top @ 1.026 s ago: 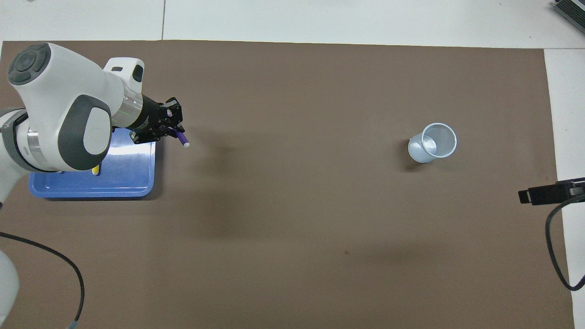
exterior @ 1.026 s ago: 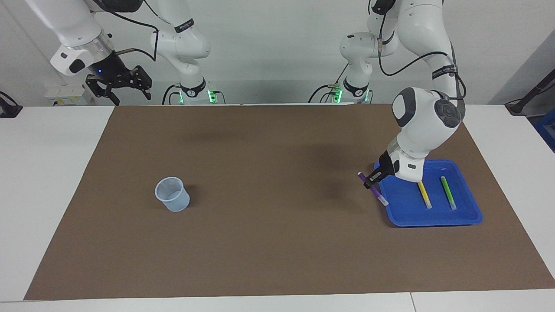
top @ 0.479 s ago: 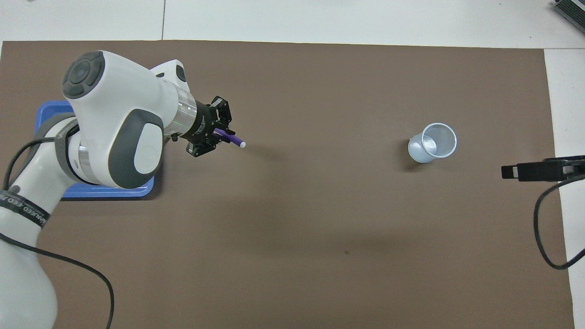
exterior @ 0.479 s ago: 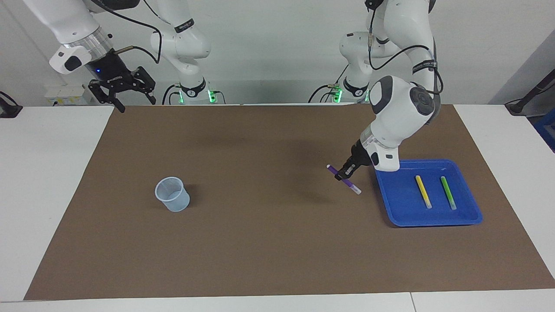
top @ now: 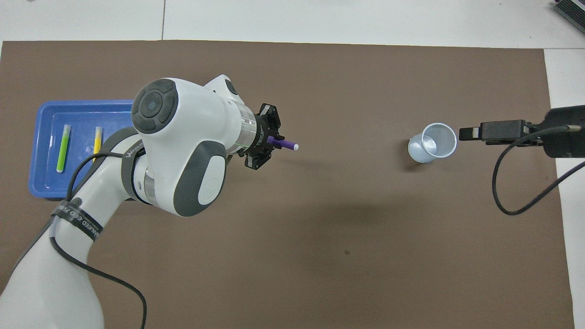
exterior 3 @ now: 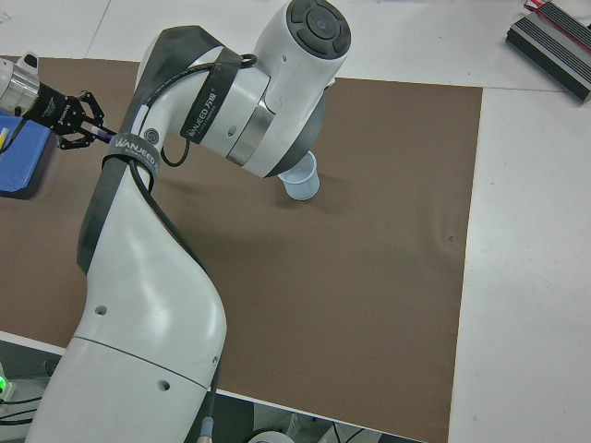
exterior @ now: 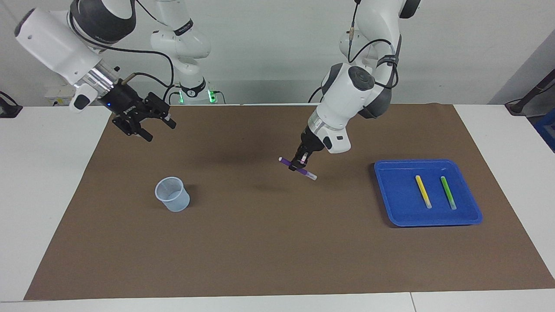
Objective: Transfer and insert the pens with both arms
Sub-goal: 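Carry the pen toward center while the right gripper reaches toward it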
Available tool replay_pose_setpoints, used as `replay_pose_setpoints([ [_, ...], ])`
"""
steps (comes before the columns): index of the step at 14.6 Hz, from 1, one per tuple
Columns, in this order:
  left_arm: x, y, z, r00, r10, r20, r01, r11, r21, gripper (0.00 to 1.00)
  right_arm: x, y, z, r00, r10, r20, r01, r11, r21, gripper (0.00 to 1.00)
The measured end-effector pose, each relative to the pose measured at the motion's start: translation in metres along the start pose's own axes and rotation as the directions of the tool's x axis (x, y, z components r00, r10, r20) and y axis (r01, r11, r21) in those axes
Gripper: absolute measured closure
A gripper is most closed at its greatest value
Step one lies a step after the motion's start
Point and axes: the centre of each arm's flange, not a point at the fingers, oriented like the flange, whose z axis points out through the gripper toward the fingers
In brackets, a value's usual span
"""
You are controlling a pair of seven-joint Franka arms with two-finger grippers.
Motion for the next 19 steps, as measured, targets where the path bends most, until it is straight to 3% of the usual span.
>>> replay_pose_setpoints([
  [5, -0.066, -0.010, 0.014, 0.994, -0.103, 0.046, 0.106, 0.992, -0.062, 0.83, 0.018, -0.038, 0.053, 0.998, 0.030, -0.063, -0.020, 0.989, 0.145, 0.00],
  [11, -0.125, -0.016, 0.022, 0.965, -0.209, 0.156, 0.238, 0.952, -0.194, 0.83, 0.025, -0.053, 0.108, 0.997, -0.030, -0.066, 0.039, 0.990, 0.139, 0.00],
  [19, -0.123, -0.008, 0.018, 0.947, -0.240, 0.214, 0.294, 0.916, -0.273, 0.83, 0.018, -0.047, 0.116, 0.998, -0.062, -0.018, 0.064, 0.987, 0.147, 0.05],
])
